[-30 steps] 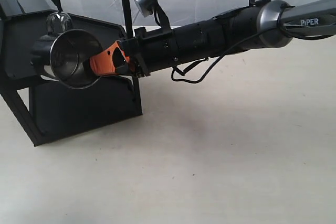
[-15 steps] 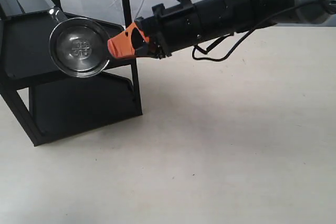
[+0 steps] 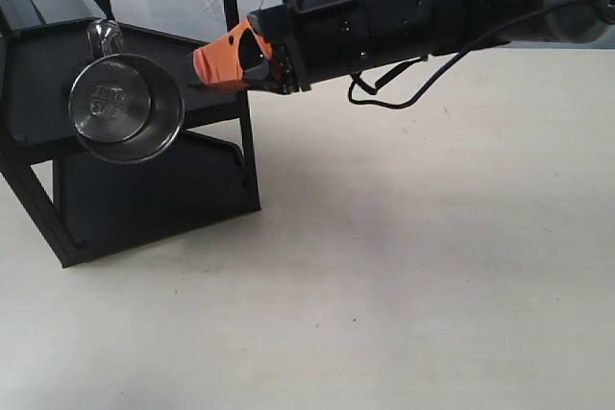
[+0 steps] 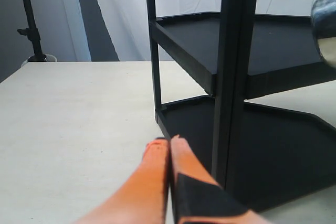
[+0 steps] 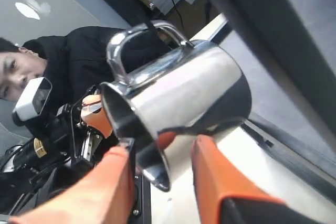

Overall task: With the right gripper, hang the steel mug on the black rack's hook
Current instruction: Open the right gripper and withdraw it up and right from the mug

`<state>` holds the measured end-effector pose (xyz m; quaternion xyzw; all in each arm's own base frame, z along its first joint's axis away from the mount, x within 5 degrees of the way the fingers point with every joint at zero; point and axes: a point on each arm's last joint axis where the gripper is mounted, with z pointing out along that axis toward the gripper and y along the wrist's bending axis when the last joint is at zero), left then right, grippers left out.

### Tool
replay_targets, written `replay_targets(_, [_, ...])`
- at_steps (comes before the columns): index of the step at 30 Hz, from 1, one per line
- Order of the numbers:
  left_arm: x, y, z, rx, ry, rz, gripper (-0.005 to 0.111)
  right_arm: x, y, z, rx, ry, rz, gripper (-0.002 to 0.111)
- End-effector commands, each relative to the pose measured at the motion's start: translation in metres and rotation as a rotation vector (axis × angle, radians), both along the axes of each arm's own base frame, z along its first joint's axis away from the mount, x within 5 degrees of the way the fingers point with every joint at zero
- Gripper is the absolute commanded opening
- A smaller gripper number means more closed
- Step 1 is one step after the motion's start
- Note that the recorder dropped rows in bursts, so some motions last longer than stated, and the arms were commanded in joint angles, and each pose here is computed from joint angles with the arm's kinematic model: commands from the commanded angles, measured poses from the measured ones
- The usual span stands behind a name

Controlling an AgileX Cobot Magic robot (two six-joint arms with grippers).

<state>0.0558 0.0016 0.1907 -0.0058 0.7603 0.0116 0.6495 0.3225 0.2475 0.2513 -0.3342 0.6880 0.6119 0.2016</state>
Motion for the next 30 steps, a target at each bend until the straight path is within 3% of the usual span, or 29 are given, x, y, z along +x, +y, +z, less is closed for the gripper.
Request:
replay_targets(1, [0.0, 0.0, 0.002, 0.001, -0.013, -0.001, 0.002, 0.004, 0.001, -0.003, 0.038, 0.028, -0.026, 0.036])
replay_targets(10, [0.0, 0.0, 0.002, 0.001, -0.013, -0.001, 0.002, 0.014, -0.022, 0.007, 0.016, -0.017, -0.068, 0.034])
replay_targets(12, [0.0, 0.0, 0.002, 0.001, -0.013, -0.001, 0.002, 0.014, -0.028, 0.012, 0.006, -0.04, -0.071, 0.024])
replay_targets(15, [0.0, 0.0, 0.002, 0.001, -0.013, -0.001, 0.002, 0.012, -0.038, 0.024, -0.013, -0.088, -0.075, 0.001])
replay_targets(16, [0.0, 0.0, 0.002, 0.001, -0.013, -0.001, 0.002, 0.01, -0.042, 0.03, -0.022, -0.112, -0.074, -0.001])
replay_targets(21, [0.0, 0.0, 0.002, 0.001, -0.013, -0.001, 0.002, -0.008, -0.067, 0.067, -0.126, -0.242, -0.07, -0.001])
replay_targets(26, [0.0, 0.0, 0.002, 0.001, -0.013, -0.001, 0.002, -0.05, -0.092, 0.094, -0.34, -0.352, -0.06, -0.001])
replay_targets(30, [0.0, 0.0, 0.002, 0.001, -0.013, -0.001, 0.002, -0.078, -0.116, 0.103, -0.467, -0.407, -0.321, -0.001])
